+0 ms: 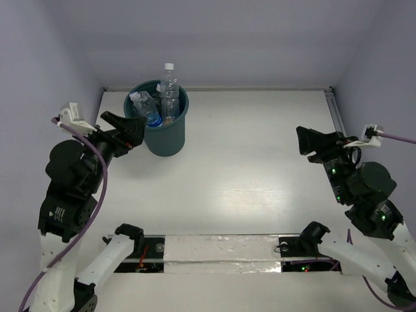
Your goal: Put the plastic bottles in the bin
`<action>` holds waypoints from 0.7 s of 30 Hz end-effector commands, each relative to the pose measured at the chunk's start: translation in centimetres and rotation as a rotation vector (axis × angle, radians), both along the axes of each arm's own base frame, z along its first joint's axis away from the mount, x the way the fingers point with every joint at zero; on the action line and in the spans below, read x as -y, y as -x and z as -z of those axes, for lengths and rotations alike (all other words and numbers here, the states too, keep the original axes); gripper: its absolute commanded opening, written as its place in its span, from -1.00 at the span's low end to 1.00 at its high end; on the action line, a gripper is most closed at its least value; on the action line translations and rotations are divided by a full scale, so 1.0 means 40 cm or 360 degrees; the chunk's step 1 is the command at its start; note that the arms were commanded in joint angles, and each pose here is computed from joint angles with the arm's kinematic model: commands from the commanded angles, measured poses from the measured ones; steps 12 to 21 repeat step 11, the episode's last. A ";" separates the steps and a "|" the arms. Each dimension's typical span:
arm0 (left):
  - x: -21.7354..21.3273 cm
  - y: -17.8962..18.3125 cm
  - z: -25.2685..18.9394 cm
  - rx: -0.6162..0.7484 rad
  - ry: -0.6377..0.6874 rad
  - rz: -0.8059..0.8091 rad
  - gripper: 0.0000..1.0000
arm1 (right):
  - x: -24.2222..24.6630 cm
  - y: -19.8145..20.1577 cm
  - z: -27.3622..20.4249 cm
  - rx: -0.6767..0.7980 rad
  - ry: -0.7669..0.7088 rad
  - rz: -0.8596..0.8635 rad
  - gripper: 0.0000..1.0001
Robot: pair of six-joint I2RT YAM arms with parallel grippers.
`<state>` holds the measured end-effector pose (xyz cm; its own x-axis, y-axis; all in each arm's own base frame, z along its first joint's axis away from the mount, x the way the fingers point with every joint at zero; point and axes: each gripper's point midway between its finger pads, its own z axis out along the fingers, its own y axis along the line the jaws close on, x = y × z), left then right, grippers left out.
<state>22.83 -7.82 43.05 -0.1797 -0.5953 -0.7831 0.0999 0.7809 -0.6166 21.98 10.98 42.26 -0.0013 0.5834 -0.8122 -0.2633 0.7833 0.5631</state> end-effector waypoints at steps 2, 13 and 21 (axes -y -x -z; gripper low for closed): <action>0.021 0.009 -0.026 0.0080 0.0102 0.0068 0.98 | 0.040 -0.023 0.130 -0.0252 0.0171 0.0171 0.49; 0.050 -0.005 -0.008 0.0020 0.0133 0.0142 0.98 | 0.053 0.003 0.021 -0.0161 0.0168 0.0130 0.66; 0.050 -0.005 -0.008 0.0020 0.0133 0.0142 0.98 | 0.053 0.003 0.021 -0.0161 0.0168 0.0130 0.66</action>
